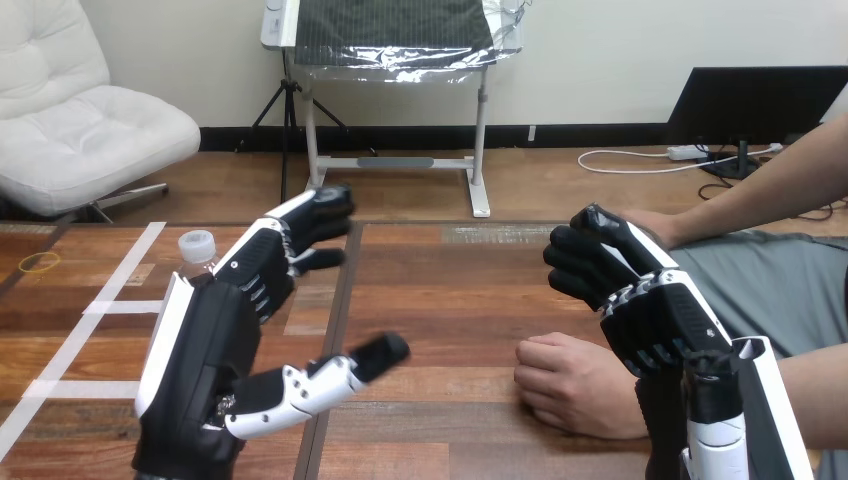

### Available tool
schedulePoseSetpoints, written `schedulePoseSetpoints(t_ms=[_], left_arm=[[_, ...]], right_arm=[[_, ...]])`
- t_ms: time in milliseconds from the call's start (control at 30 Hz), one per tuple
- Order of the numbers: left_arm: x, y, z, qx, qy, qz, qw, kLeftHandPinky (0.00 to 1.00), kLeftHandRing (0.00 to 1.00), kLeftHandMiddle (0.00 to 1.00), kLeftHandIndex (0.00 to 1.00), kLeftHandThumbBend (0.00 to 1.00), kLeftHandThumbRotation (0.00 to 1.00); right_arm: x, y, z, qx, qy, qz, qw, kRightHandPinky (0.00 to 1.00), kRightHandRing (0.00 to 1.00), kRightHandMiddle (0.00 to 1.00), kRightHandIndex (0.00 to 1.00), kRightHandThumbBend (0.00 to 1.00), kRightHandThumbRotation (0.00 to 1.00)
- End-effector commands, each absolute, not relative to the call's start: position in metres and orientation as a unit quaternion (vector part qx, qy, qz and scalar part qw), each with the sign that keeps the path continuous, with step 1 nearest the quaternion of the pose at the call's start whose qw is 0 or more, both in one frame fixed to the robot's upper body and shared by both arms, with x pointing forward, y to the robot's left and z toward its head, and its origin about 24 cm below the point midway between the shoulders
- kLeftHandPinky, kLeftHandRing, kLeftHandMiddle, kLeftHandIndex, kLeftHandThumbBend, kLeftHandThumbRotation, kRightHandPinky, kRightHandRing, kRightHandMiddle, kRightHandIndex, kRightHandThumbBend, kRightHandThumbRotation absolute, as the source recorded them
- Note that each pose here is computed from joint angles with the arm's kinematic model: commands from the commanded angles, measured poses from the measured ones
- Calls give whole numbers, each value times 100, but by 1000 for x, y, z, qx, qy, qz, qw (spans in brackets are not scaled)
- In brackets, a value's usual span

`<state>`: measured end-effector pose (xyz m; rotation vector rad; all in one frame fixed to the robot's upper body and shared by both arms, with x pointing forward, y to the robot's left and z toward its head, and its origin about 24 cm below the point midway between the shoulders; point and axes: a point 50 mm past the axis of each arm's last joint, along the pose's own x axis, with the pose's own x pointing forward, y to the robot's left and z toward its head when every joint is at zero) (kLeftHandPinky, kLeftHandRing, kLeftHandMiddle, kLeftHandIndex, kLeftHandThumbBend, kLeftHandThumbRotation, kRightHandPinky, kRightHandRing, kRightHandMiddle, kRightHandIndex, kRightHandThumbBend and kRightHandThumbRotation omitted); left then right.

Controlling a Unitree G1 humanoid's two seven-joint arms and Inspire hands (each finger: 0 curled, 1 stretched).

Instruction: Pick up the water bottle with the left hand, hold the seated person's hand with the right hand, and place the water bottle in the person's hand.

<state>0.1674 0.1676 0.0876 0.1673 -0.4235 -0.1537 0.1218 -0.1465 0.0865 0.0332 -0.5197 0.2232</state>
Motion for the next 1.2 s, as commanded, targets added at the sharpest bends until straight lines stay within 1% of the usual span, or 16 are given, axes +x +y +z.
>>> schedulePoseSetpoints(t_ms=[0, 267, 500, 700, 900, 1167], left_arm=[[174, 171, 103, 107, -246, -59, 961, 80, 85, 87, 85, 100, 3], [176, 178, 104, 125, -249, -30, 960, 82, 87, 88, 87, 100, 1], [180, 188, 109, 150, -255, 24, 955, 80, 85, 86, 85, 100, 3], [182, 197, 114, 160, -265, 53, 950, 80, 84, 85, 84, 100, 3], [184, 206, 119, 164, -270, 74, 946, 80, 84, 84, 83, 100, 1], [187, 216, 124, 169, -278, 96, 941, 82, 84, 84, 83, 100, 1]], right_arm=[[127, -146, 99, 9, -292, 112, 950, 84, 84, 85, 87, 57, 100], [127, -146, 99, 6, -292, 110, 950, 84, 84, 84, 86, 57, 100], [127, -146, 99, 8, -290, 111, 951, 84, 84, 84, 86, 57, 99], [127, -146, 99, 10, -289, 111, 951, 84, 84, 84, 87, 58, 99], [127, -146, 99, 9, -286, 109, 952, 84, 84, 84, 86, 58, 98], [127, -146, 98, 10, -284, 111, 952, 84, 84, 84, 86, 58, 98]])
